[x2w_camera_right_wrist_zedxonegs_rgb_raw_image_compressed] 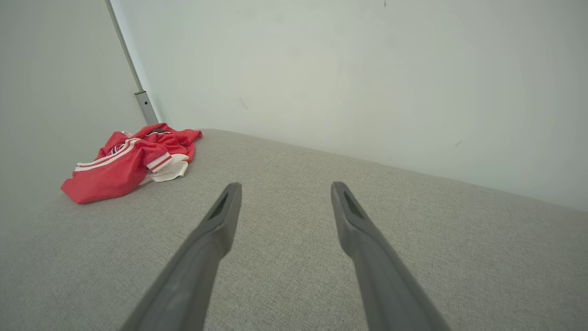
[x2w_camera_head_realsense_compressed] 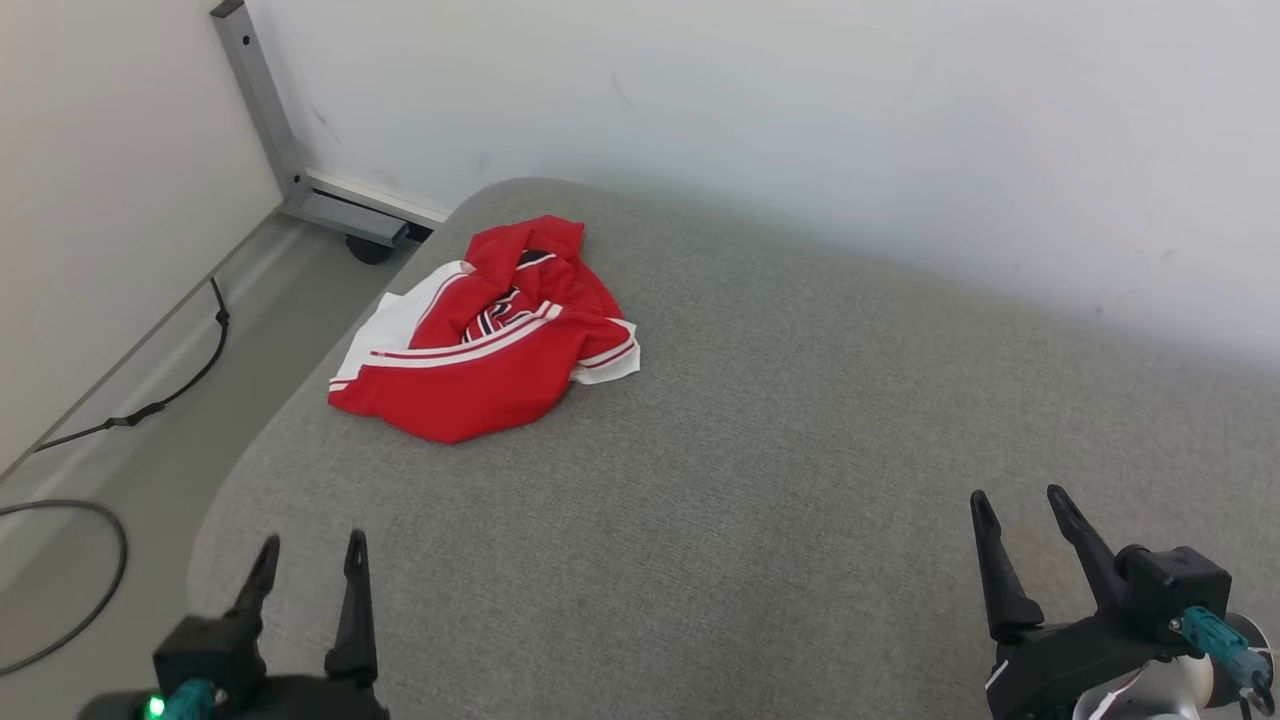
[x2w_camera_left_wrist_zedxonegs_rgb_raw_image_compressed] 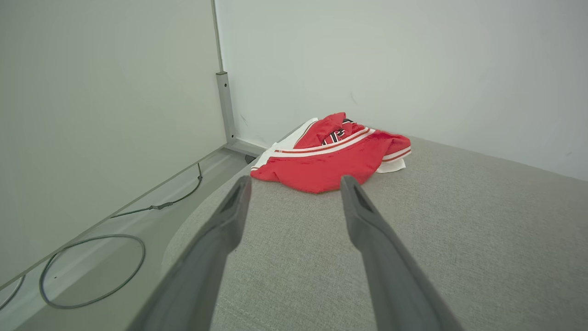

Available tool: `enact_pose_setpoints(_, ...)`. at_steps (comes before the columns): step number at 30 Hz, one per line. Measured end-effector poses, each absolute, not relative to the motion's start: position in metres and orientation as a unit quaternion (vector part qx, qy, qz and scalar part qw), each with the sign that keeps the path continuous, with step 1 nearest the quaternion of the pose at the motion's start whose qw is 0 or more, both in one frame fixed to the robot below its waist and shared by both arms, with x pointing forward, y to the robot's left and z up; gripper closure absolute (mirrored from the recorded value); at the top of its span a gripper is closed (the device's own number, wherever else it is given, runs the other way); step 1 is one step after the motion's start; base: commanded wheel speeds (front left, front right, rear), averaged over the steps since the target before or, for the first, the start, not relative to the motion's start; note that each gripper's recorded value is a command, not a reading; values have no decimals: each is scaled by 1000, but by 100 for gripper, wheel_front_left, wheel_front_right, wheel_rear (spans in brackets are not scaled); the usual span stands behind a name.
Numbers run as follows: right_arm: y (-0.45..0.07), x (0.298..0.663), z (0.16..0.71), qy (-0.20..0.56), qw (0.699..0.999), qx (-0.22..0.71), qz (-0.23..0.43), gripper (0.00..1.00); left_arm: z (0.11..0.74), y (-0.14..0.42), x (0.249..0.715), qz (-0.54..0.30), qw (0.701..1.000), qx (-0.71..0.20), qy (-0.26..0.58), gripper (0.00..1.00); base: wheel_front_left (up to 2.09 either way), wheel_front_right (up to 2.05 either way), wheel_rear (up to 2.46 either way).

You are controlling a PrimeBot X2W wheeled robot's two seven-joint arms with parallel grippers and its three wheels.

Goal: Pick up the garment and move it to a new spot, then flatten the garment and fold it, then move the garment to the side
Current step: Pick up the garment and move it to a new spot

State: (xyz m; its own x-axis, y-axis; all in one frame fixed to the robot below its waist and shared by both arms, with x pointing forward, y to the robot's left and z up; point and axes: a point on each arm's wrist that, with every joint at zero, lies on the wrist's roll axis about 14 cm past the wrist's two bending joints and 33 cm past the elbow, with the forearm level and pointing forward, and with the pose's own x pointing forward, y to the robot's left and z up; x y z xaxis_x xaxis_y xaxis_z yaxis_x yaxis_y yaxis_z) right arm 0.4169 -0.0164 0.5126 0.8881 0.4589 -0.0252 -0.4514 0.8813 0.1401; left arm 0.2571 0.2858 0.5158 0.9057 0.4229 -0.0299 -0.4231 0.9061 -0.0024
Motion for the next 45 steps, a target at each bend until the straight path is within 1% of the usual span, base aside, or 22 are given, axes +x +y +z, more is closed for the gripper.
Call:
enact_pose_setpoints(6, -22, 420, 509, 35, 971, 72, 227, 0, 555, 290, 296, 179, 983, 17, -28, 0, 0, 0, 0)
enact_pose_setpoints(7, -22, 420, 509, 35, 971, 72, 227, 0, 555, 290, 296, 179, 983, 17, -28, 0, 0, 0, 0)
enact_pose_setpoints(8, -23, 424, 513, 29, 971, 76, 225, 0, 565, 289, 310, 162, 986, 28, -33, 0, 0, 0, 0)
enact_pose_setpoints(12, -25, 429, 512, 30, 971, 81, 224, 0, 580, 284, 338, 130, 990, 35, -40, 0, 0, 0, 0)
enact_pose_setpoints(16, -31, 435, 509, 34, 972, 84, 217, 0, 588, 282, 365, 104, 994, 29, -33, 0, 0, 0, 0)
enact_pose_setpoints(18, -32, 439, 509, 33, 972, 86, 215, 0, 588, 282, 379, 94, 995, 11, -26, 0, 0, 0, 0)
enact_pose_setpoints(19, -32, 439, 509, 33, 972, 86, 215, 0, 588, 282, 379, 94, 995, 11, -26, 0, 0, 0, 0)
enact_pose_setpoints(21, -35, 444, 507, 34, 972, 88, 213, 0, 591, 289, 399, 93, 995, -18, -19, 0, 0, 0, 0)
enact_pose_setpoints(25, -40, 453, 507, 34, 973, 90, 209, 0, 592, 296, 426, 90, 996, -22, 0, 0, 0, 0, 0)
enact_pose_setpoints(26, -40, 453, 507, 34, 973, 90, 209, 0, 592, 296, 426, 90, 996, -22, 0, 0, 0, 0, 0)
enact_pose_setpoints(28, -43, 457, 505, 36, 974, 90, 205, 0, 590, 299, 440, 87, 996, -24, 14, 0, 0, 0, 0)
enact_pose_setpoints(29, -48, 459, 502, 39, 975, 88, 201, 0, 583, 303, 452, 89, 995, -23, 38, 0, 0, 0, 0)
enact_pose_setpoints(34, -59, 468, 493, 49, 977, 80, 190, 0, 568, 307, 481, 86, 992, -24, 88, 0, 0, 0, 0)
enact_pose_setpoints(37, -64, 472, 489, 52, 978, 76, 186, 0, 545, 305, 492, 80, 986, -40, 137, 0, 0, 0, 0)
enact_pose_setpoints(45, -75, 479, 475, 68, 980, 67, 176, 0, 505, 312, 510, 85, 966, -41, 242, 0, 0, 0, 0)
